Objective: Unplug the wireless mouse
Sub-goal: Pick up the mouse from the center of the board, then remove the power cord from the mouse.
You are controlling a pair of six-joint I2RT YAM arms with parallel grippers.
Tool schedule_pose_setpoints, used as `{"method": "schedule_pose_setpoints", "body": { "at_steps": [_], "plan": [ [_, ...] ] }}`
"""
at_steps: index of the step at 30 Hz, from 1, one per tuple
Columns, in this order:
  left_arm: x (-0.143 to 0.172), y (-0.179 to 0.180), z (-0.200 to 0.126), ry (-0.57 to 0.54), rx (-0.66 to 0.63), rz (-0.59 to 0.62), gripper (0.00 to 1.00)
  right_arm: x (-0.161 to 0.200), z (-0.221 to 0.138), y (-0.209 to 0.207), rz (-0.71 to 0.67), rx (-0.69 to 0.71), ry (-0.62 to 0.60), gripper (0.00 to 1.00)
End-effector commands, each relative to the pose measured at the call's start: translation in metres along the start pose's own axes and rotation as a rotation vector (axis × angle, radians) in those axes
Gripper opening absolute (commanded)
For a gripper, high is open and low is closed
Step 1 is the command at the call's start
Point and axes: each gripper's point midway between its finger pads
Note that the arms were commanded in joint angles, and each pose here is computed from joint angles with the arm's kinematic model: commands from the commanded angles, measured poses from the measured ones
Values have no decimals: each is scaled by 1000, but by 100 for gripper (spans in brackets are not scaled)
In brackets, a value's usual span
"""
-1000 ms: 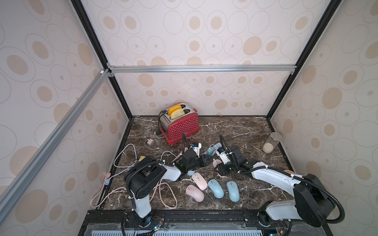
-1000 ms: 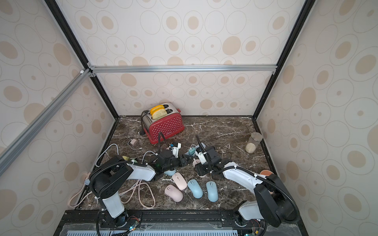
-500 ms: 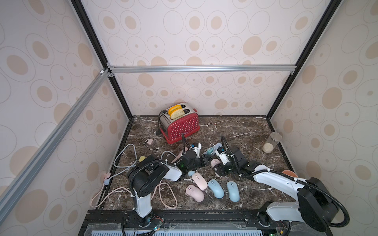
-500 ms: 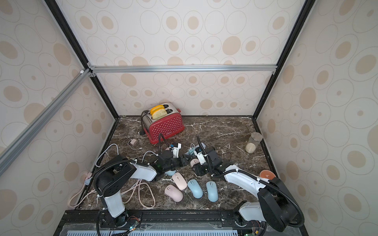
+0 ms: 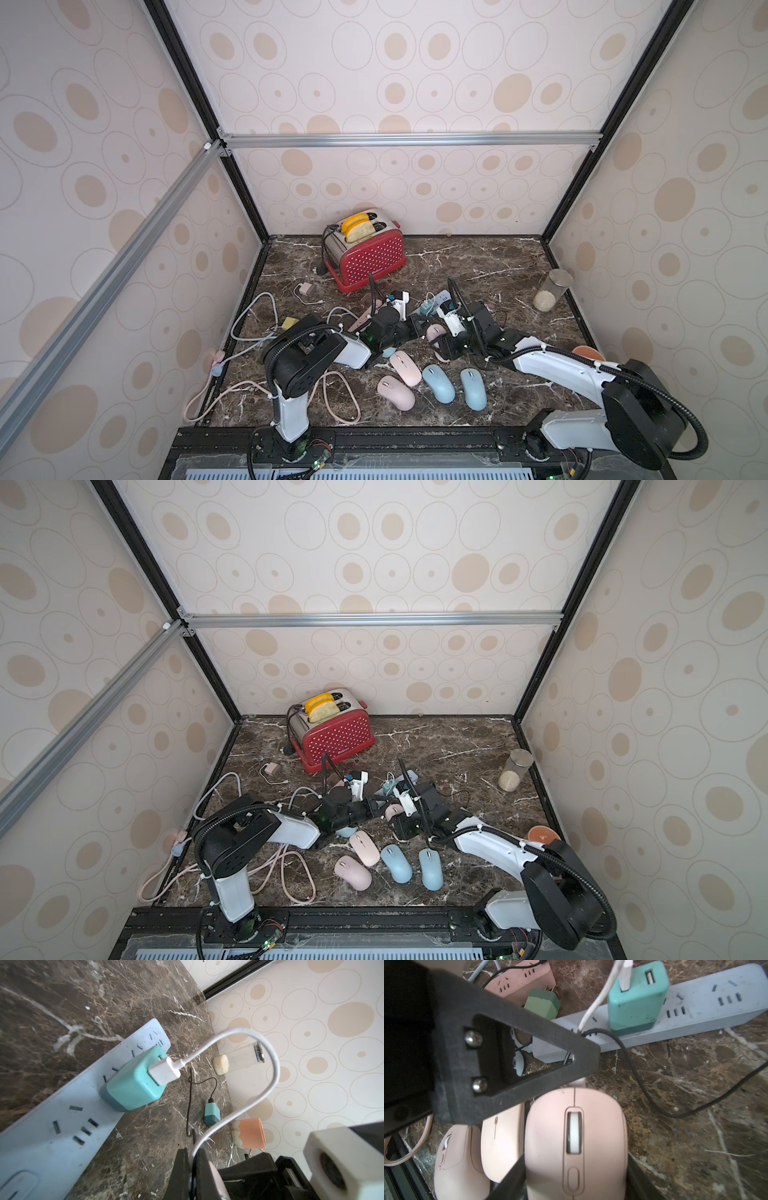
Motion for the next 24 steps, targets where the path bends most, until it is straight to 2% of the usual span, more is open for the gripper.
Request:
{"method": "schedule_pose_setpoints", "body": {
  "at_steps": [1, 6, 9, 16, 21, 24],
  "plan": [
    [-11, -14, 2, -49, 38, 7, 0, 25, 4, -7, 7, 38, 107, 44],
    [-14, -13, 3, -58, 24, 26, 0, 64, -1, -25, 28, 113, 258, 41],
    [-14, -10, 5, -62, 21, 28, 0, 75, -6, -29, 40, 131, 296, 41],
    [-13, -8, 7, -60, 18, 40, 0, 85, -11, -32, 24, 160, 387, 40],
    [-13, -13, 5, -48, 23, 63, 0, 81, -17, -37, 5, 177, 387, 40],
    [-13, -15, 4, -43, 30, 62, 0, 72, -16, -45, -16, 234, 375, 40]
  ]
}}
Point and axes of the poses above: each gripper's point midway between its finger pads, its own z axis out along the fingers, its own y axis along the line the jaws close on, x = y × z, and after that the axes turned 10 degrees about z, right-handed
